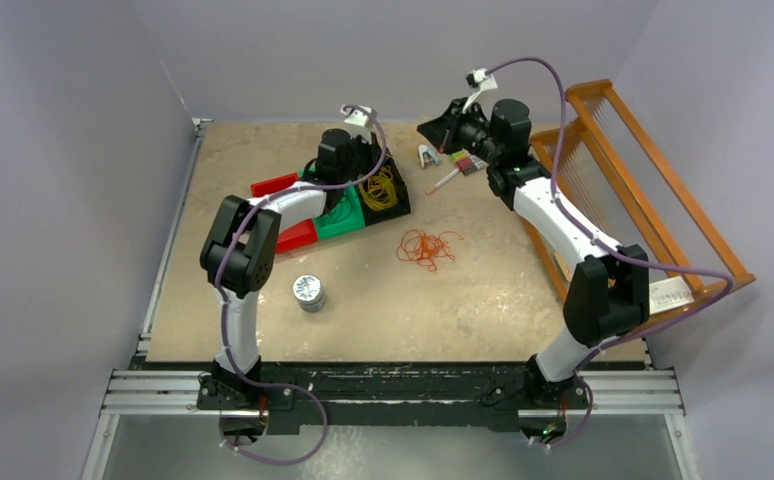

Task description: Untangle the cables

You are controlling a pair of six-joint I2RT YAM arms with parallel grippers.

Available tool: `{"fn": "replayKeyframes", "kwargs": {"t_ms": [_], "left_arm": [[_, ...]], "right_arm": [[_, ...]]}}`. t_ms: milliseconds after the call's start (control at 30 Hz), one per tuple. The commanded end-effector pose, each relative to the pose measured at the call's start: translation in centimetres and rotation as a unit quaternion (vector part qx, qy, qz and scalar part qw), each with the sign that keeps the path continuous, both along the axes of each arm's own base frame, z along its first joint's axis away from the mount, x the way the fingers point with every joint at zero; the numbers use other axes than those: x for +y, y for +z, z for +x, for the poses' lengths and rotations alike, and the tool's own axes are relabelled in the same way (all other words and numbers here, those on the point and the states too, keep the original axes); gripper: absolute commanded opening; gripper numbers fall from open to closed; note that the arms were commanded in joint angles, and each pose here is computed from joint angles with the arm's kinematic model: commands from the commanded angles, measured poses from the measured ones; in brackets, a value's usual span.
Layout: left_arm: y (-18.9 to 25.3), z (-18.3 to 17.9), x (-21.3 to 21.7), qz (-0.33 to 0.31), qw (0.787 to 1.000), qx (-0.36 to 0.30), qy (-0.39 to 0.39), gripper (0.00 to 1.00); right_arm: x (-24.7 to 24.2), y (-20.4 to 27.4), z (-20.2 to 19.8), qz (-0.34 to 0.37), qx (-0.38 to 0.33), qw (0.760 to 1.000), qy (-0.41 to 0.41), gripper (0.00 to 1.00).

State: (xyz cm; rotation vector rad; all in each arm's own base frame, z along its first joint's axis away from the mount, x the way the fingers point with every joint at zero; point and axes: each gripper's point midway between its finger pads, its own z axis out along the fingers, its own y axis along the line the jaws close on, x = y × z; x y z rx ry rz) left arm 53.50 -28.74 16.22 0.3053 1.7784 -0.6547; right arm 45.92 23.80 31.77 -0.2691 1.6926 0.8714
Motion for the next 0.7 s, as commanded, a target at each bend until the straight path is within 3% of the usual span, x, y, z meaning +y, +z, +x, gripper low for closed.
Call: {"fn": "replayKeyframes", "kwargs": {"t_ms": [0, 133, 333, 567, 667], "left_arm": [[1.1, 1.1, 0.9, 0.011, 1.000, -0.019, 0.021, 0.06], [0.2, 0.5, 2.1, 0.022, 0.999, -0.009, 0.044, 0.11], [-0.1, -0.6, 3.0, 0.022, 0.998, 0.002, 0.057, 0.26], [2.0, -3.1, 4.0, -0.023, 0.997, 0.005, 0.073, 0.36], [3.2, -4.4, 4.4, -0.051, 0.996, 0.002, 0.078, 0.51]], "right_arm": [[0.6, 4.5, 0.7, 0.016, -0.067, 0.998, 0.006, 0.00], [1.0, 3.9, 2.2, 0.015, -0.064, 0.998, 0.003, 0.00], [2.0, 3.4, 3.9, 0.017, -0.061, 0.998, 0.015, 0.00], [3.2, 3.6, 5.0, 0.025, -0.062, 0.997, 0.032, 0.00], [4.1, 3.0, 5.4, 0.026, -0.056, 0.997, 0.043, 0.00]]}}
